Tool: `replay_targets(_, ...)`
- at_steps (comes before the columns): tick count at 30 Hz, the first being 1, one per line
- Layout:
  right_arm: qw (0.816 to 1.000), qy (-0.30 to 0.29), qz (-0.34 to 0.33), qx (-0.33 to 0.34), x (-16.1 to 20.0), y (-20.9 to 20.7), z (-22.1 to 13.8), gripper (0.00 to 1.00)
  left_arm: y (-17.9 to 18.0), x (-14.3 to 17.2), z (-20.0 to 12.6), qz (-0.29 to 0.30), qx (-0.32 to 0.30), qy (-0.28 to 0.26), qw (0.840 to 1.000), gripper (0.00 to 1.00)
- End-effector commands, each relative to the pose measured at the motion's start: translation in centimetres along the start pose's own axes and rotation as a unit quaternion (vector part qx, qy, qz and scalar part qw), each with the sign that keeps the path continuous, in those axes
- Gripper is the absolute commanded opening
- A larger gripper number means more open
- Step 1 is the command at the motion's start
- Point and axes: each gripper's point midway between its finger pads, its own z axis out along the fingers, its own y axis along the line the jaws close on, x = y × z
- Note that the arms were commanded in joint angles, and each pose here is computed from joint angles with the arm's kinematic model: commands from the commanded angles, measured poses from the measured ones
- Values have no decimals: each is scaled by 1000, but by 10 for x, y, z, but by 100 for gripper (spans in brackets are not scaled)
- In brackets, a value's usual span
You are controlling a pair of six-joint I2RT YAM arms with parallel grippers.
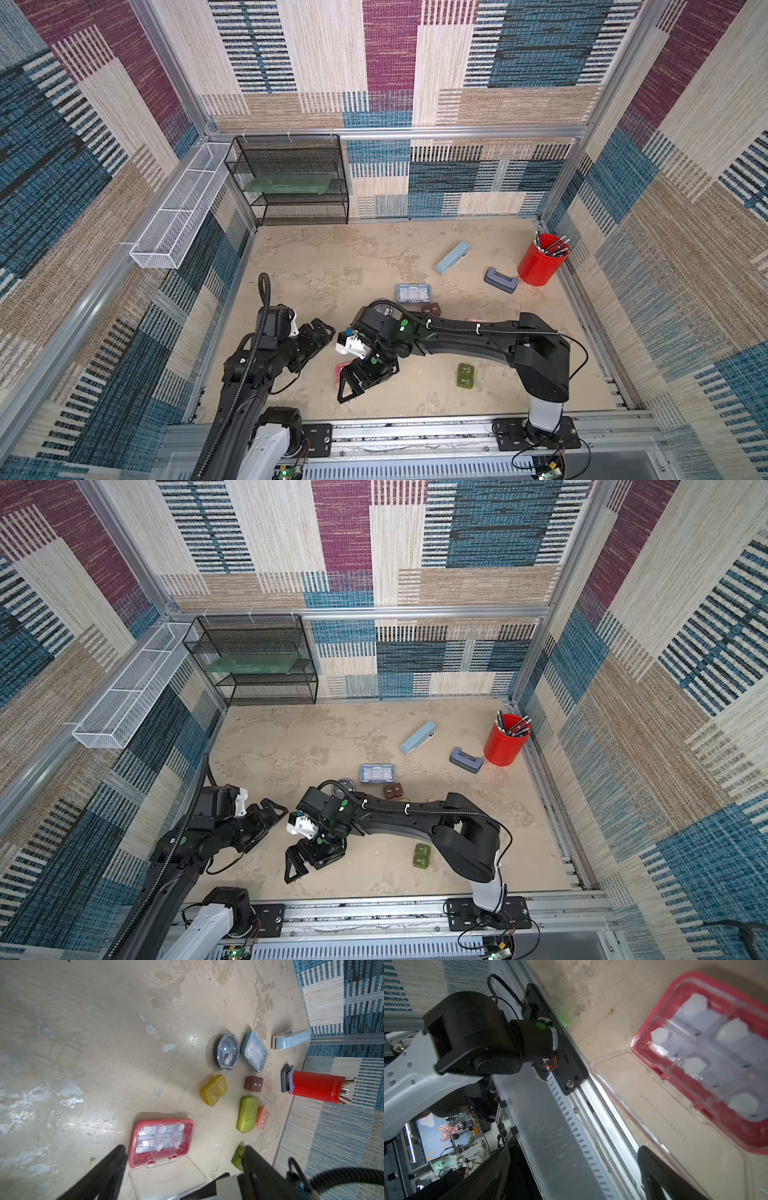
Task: Close pillboxes
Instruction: Close the lid on the pillbox.
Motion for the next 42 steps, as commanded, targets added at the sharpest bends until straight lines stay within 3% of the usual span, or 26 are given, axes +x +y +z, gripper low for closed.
replay_targets(1, 1000, 7, -7, -1, -6, -2, 4, 97, 4, 2, -3, 19, -11, 5, 1000, 90)
replay_targets(14, 1000, -12, 3, 2, -35, -20, -3, 97, 0, 2, -6, 28, -5, 9, 1000, 90)
replay_targets(24, 994, -71, 76, 32, -34, -73, -44, 97, 14, 38, 17, -65, -7, 105, 992, 89)
replay_targets(35, 984, -142, 105, 2, -27, -99, -61, 98, 34, 64, 48, -86, -35, 175, 980, 86)
replay_targets(42, 976, -192, 97, -39, -34, -97, -69, 95, 37, 66, 58, -89, -36, 181, 979, 84)
